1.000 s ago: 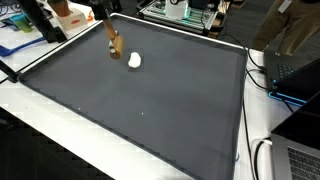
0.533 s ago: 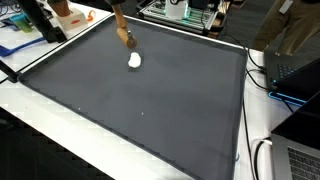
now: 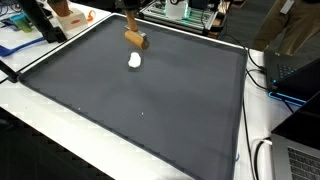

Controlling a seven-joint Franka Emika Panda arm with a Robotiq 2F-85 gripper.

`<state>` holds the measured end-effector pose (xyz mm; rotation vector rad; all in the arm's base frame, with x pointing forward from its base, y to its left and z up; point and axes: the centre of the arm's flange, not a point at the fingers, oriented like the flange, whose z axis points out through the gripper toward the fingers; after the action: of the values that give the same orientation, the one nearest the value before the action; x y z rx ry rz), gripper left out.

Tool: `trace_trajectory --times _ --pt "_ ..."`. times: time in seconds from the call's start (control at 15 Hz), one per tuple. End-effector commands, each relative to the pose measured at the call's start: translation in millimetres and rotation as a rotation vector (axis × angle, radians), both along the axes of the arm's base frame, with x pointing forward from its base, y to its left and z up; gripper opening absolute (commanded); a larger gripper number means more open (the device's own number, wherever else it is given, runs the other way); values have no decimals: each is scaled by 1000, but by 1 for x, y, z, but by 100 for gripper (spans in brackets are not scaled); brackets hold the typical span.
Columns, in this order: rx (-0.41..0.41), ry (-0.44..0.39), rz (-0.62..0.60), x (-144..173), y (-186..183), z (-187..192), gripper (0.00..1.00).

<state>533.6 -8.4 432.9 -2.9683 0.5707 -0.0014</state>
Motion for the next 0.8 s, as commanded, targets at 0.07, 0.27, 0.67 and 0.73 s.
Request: trace_trajectory --times 0.07,0.27,0.67,0.73 --pt "-93 -139 185 -11 0 23 22" --pt "-161 -166 336 -16 -3 39 22" --pt "-173 -159 465 -7 5 42 47" --pt "-173 -157 475 -8 6 41 47"
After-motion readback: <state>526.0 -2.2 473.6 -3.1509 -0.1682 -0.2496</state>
